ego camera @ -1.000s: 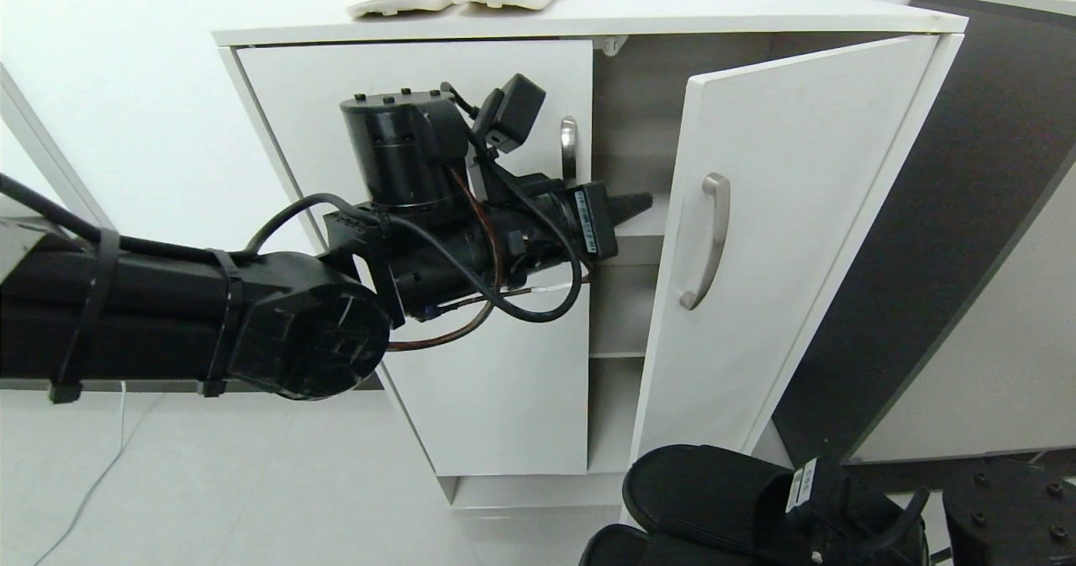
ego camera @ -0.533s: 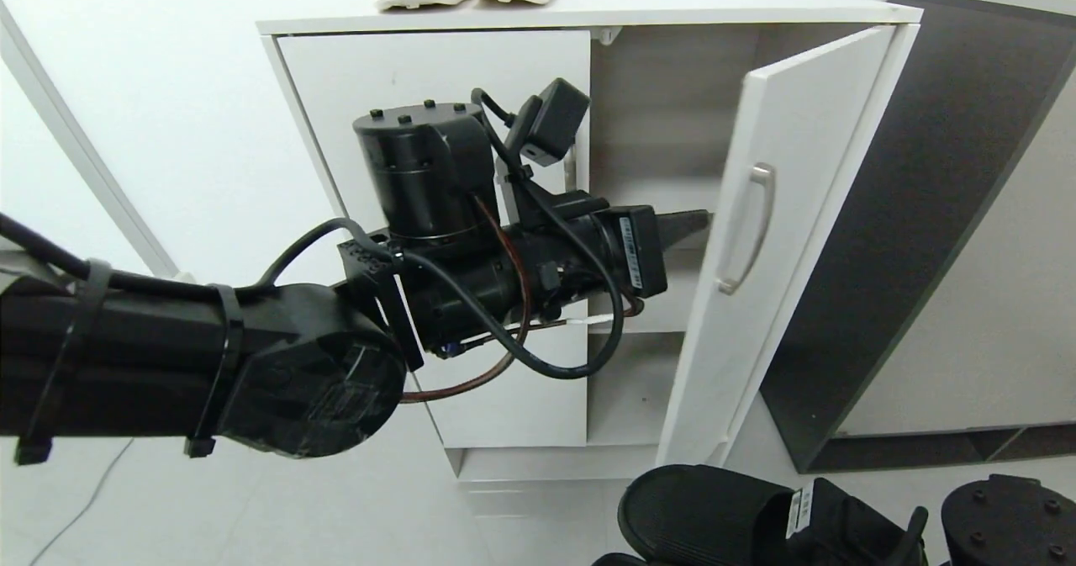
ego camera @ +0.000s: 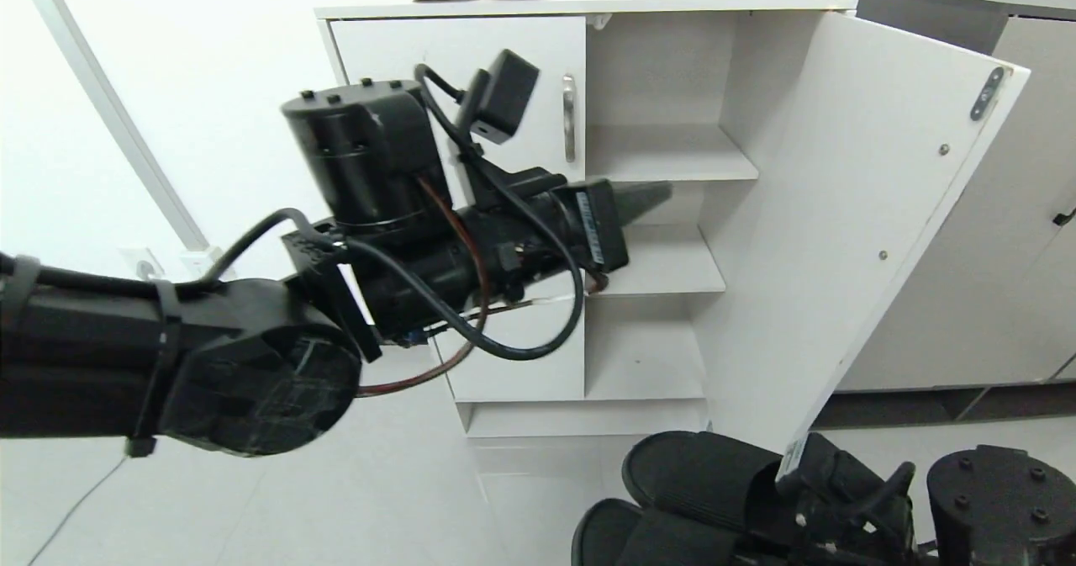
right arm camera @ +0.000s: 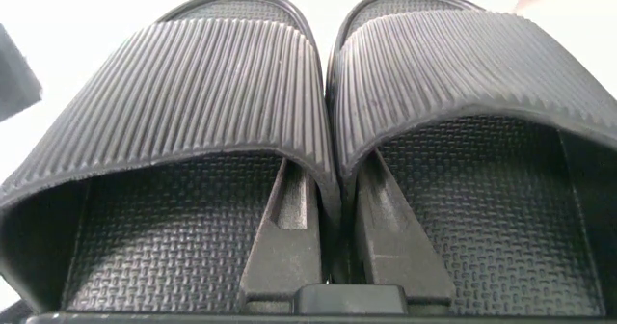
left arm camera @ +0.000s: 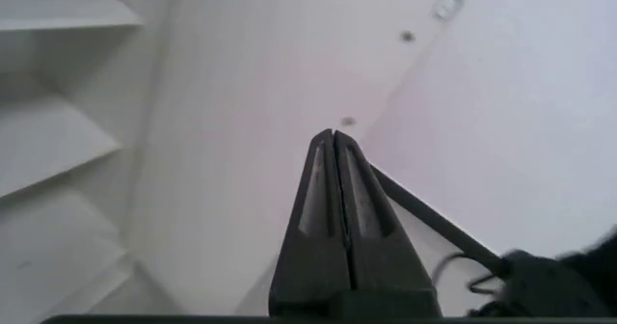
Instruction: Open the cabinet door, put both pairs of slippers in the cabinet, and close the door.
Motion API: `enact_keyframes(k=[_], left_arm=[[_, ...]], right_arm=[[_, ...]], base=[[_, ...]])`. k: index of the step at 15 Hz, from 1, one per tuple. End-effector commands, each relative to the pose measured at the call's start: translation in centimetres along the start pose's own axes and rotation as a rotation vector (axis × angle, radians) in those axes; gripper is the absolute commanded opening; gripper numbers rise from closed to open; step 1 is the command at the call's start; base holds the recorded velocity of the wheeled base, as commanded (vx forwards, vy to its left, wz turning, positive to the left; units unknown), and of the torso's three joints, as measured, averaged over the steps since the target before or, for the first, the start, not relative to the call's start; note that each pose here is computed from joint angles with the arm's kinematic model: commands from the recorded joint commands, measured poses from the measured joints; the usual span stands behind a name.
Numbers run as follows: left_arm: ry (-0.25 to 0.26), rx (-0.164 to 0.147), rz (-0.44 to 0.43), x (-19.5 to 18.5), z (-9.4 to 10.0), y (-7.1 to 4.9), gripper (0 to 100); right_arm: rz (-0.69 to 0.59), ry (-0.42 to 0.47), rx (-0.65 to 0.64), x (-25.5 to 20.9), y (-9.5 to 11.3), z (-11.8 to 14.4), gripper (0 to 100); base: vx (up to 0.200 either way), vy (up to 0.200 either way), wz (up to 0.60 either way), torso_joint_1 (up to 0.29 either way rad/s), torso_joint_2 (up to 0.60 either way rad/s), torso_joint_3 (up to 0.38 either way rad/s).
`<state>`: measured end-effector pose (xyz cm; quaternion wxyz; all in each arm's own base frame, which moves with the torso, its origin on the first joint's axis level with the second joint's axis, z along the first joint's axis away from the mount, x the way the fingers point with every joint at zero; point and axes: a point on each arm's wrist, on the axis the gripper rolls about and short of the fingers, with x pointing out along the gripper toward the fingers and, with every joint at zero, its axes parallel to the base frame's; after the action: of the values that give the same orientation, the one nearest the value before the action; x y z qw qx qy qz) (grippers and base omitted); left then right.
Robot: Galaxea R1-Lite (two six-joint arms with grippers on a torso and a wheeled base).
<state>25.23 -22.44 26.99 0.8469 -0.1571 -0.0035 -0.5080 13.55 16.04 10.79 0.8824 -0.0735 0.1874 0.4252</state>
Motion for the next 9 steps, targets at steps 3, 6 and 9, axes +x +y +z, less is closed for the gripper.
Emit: enact_keyframes(k=[3, 6, 9], left_arm=[[-0.069, 0.141, 0.272, -13.0, 4.9, -0.7, 0], [-0.033, 0.153, 0.614, -22.8, 3.2, -5.5, 0], [-0.060, 0.173, 0.929, -30.5, -0.3, -9.4, 0]], right_arm=[[-0.331, -0.065, 0.083, 3.7, -1.2, 2.5, 0], [-0.495, -0.106, 0.119, 6.4, -2.2, 4.0, 0], [-0.623, -0.142, 0.160, 8.0, -3.7, 4.9, 0]], base=[[0.000, 0.000, 0.00, 0.000, 0.00, 0.000], [0.000, 0.000, 0.00, 0.000, 0.00, 0.000], [0.000, 0.000, 0.00, 0.000, 0.00, 0.000]])
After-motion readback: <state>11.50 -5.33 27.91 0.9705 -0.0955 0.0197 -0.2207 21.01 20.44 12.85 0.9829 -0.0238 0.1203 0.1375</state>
